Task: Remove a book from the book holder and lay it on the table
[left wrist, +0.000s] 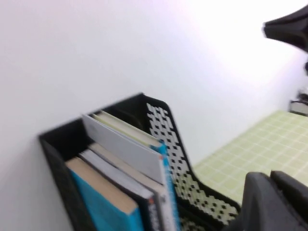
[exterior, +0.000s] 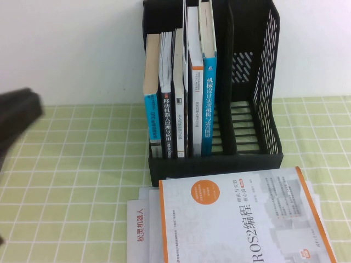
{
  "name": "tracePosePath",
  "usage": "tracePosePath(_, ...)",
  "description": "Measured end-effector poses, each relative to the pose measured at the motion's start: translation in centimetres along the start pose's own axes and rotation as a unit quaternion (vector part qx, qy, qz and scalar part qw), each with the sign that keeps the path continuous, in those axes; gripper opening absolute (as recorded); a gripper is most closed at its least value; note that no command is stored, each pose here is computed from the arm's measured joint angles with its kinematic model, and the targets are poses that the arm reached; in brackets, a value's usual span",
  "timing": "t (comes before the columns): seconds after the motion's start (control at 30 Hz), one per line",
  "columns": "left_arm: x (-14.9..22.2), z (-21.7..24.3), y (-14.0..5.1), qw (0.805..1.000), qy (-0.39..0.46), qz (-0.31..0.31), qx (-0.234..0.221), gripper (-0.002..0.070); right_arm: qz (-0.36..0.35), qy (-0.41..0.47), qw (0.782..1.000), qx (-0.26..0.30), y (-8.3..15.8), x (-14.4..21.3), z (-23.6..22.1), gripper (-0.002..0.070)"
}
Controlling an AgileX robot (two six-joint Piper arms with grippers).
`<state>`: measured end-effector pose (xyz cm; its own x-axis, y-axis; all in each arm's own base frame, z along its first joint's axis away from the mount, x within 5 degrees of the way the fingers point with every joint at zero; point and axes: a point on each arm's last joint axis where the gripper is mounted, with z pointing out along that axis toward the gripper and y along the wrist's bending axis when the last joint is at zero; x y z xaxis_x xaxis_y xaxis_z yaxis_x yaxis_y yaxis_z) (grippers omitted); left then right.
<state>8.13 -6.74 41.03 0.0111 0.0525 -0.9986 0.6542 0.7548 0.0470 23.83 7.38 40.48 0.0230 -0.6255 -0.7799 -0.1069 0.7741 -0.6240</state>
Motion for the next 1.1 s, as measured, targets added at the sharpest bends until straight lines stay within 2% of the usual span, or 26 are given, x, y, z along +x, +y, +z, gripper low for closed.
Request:
tracePosePath(0.07, -0.2, -0.8, 0.3, 0.999, -0.008, 0.044, -0.024, -0.0003, 0.011, 0.095, 0.995, 0.034, -1.0, 1.5, -0.7, 0.0000)
tracePosePath(0.13, -0.2, -1.3, 0.8, 0.995, -0.003, 0.086, -0.055, -0.0003, 0.001, 0.231, 0.973, 0.019, -1.0, 3.8, -1.9, -0.0001)
tracePosePath(0.2, 0.2, -1.6, 1.4, 0.991, 0.018, 0.098, -0.090, -0.0003, -0.009, 0.355, 0.934, -0.042, 0.2, 6.0, -3.1, -0.0001)
tracePosePath(0.27, 0.7, -1.9, 2.4, 0.983, 0.056, 0.104, -0.141, -0.0003, 0.000, 0.430, 0.894, -0.128, 2.3, 7.7, -4.3, -0.0001)
tracePosePath(0.33, 1.6, -2.5, 3.6, 0.971, 0.103, 0.058, -0.209, -0.0003, 0.022, 0.448, 0.872, -0.198, 4.2, 8.7, -5.3, -0.0001)
tracePosePath(0.37, 2.0, -2.9, 4.1, 0.961, 0.123, 0.024, -0.246, -0.0003, 0.036, 0.442, 0.868, -0.223, 5.0, 9.2, -5.9, -0.0001)
tracePosePath(0.43, 3.1, -3.5, 4.8, 0.941, 0.155, -0.024, -0.299, -0.0003, 0.072, 0.410, 0.873, -0.253, 6.2, 9.9, -7.0, -0.0001)
tracePosePath(0.5, 4.5, -3.8, 5.1, 0.928, 0.177, -0.048, -0.323, -0.0003, 0.116, 0.356, 0.887, -0.270, 7.1, 10.4, -8.3, -0.0001)
tracePosePath(0.6, 6.7, -3.6, 4.6, 0.933, 0.175, -0.069, -0.305, -0.0003, 0.172, 0.270, 0.905, -0.280, 8.2, 11.6, -10.9, -0.0001)
tracePosePath(0.73, 9.9, -2.8, 3.3, 0.957, 0.129, -0.106, -0.237, -0.0003, 0.198, 0.174, 0.929, -0.259, 9.0, 13.5, -13.6, -0.0001)
tracePosePath(0.83, 11.9, -2.2, 2.4, 0.972, 0.088, -0.116, -0.187, -0.0003, 0.209, 0.111, 0.943, -0.234, 8.7, 13.8, -15.0, -0.0001)
tracePosePath(0.97, 14.8, -1.5, 1.6, 0.979, 0.077, -0.126, -0.143, -0.0003, 0.220, 0.057, 0.950, -0.213, 7.8, 13.4, -16.5, -0.0001)
tracePosePath(1.1, 16.4, -1.3, 1.2, 0.979, 0.079, -0.138, -0.127, -0.0003, 0.222, 0.055, 0.949, -0.217, 7.7, 13.6, -17.3, -0.0001)
